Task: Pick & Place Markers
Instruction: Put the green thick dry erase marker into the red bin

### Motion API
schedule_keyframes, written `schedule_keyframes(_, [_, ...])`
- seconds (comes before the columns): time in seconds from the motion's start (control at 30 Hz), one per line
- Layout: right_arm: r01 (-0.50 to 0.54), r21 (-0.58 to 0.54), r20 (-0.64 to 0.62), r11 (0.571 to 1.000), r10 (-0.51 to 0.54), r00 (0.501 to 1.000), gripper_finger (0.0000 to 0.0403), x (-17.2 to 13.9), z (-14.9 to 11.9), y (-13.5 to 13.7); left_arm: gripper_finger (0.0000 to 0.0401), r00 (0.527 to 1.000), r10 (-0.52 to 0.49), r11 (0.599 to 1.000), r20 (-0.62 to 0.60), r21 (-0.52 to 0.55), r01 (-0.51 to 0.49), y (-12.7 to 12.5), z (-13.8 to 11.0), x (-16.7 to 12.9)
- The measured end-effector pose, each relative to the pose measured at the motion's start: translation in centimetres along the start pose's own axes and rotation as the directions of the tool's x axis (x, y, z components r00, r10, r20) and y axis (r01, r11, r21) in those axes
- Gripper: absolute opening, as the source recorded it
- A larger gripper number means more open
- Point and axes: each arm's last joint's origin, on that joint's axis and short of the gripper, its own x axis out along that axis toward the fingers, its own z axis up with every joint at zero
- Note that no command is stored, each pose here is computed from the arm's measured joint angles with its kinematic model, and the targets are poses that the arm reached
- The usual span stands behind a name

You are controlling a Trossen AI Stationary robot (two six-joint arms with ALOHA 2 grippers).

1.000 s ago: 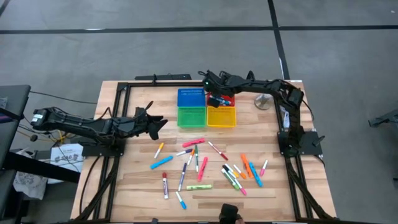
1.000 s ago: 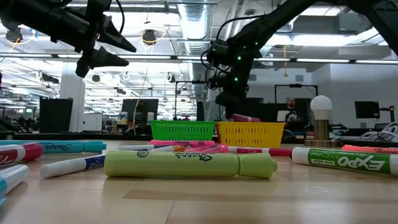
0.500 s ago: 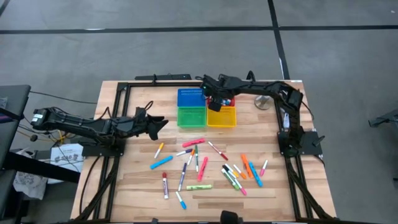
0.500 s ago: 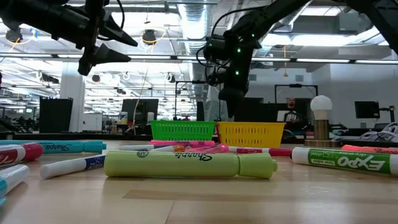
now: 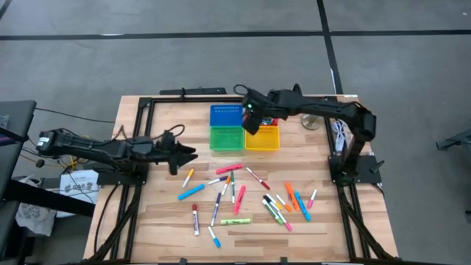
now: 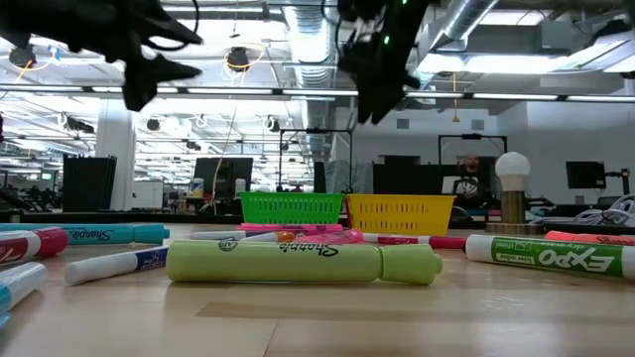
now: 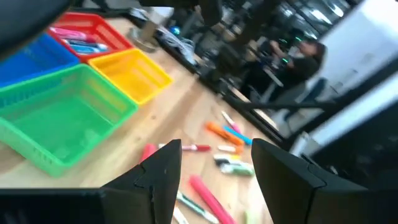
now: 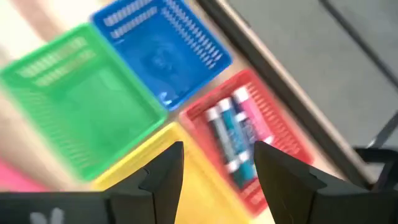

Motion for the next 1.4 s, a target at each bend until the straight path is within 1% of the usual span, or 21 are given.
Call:
schedule_keyframes(0.07, [-0.031,0.001,0.004,1.000,0.031,1.000,0.0185,-1.5,-0.7,1.3,0.0195,0.999,-0.031,1.000,-0.014,0.000,0.031,0.0,0.1,-0.8])
schedule_keyframes(0.1, [-0.044,-0.016,-0.004,0.999,0.044,0.999,0.0185,-2.1,-1.2,2.1,0.0195,0.999,-0.043,0.999,-0.024,0.000,0.043,0.1,0.1,-1.3])
schedule_keyframes(0.2, [-0.067,-0.028,-0.020,0.997,0.066,0.998,0.0187,-3.5,-2.5,4.4,0.0195,0.995,-0.093,0.996,-0.025,-0.001,0.093,-0.2,0.3,-2.0])
schedule_keyframes(0.3, [-0.086,0.006,-0.050,0.996,0.086,0.995,0.0185,-4.6,-4.0,6.8,0.0195,0.990,-0.135,0.991,-0.046,0.001,0.136,-0.5,0.1,-2.2])
schedule_keyframes(0.4, [-0.092,0.043,-0.080,0.995,0.095,0.992,0.0179,-5.2,-5.9,9.4,0.0195,0.977,-0.189,0.982,-0.095,0.003,0.190,-0.9,-0.3,-2.3])
schedule_keyframes(0.47, [-0.099,0.048,-0.108,0.994,0.103,0.989,0.0175,-5.7,-7.4,11.0,0.0195,0.970,-0.209,0.977,-0.121,0.005,0.211,-1.2,-0.6,-2.3])
schedule_keyframes(0.53, [-0.136,0.069,-0.109,0.988,0.143,0.984,0.0171,-6.1,-8.7,12.9,0.0195,0.964,-0.228,0.973,-0.136,0.008,0.231,-1.4,-0.8,-2.4])
schedule_keyframes(0.6, [-0.144,0.074,-0.147,0.987,0.154,0.977,0.0167,-6.5,-10.4,14.3,0.0195,0.959,-0.236,0.970,-0.158,0.013,0.241,-1.6,-1.1,-2.3])
schedule_keyframes(0.67, [-0.171,0.114,-0.149,0.979,0.187,0.971,0.0165,-6.8,-11.4,15.9,0.0195,0.954,-0.246,0.967,-0.171,0.015,0.253,-1.8,-1.2,-2.4])
schedule_keyframes(0.83, [-0.186,0.162,-0.182,0.969,0.215,0.959,0.0166,-7.6,-14.4,18.9,0.0195,0.943,-0.265,0.961,-0.199,0.019,0.274,-2.1,-1.6,-2.3])
schedule_keyframes(0.93, [-0.208,0.137,-0.231,0.968,0.236,0.944,0.0168,-7.6,-16.1,20.6,0.0195,0.938,-0.274,0.959,-0.212,0.020,0.284,-2.3,-1.8,-2.3])
schedule_keyframes(1.13, [-0.256,0.013,-0.283,0.966,0.249,0.926,0.0164,-7.0,-19.5,23.9,0.0195,0.928,-0.292,0.952,-0.233,0.021,0.305,-2.6,-2.1,-2.4])
schedule_keyframes(1.3, [-0.257,-0.078,-0.309,0.963,0.222,0.925,0.0153,-6.1,-22.2,26.0,0.0195,0.921,-0.299,0.949,-0.249,0.024,0.314,-2.8,-2.4,-2.4])
schedule_keyframes(1.4, [-0.256,-0.101,-0.336,0.961,0.209,0.919,0.0146,-5.5,-23.5,26.9,0.0195,0.920,-0.294,0.950,-0.260,0.028,0.311,-2.8,-2.6,-2.2])
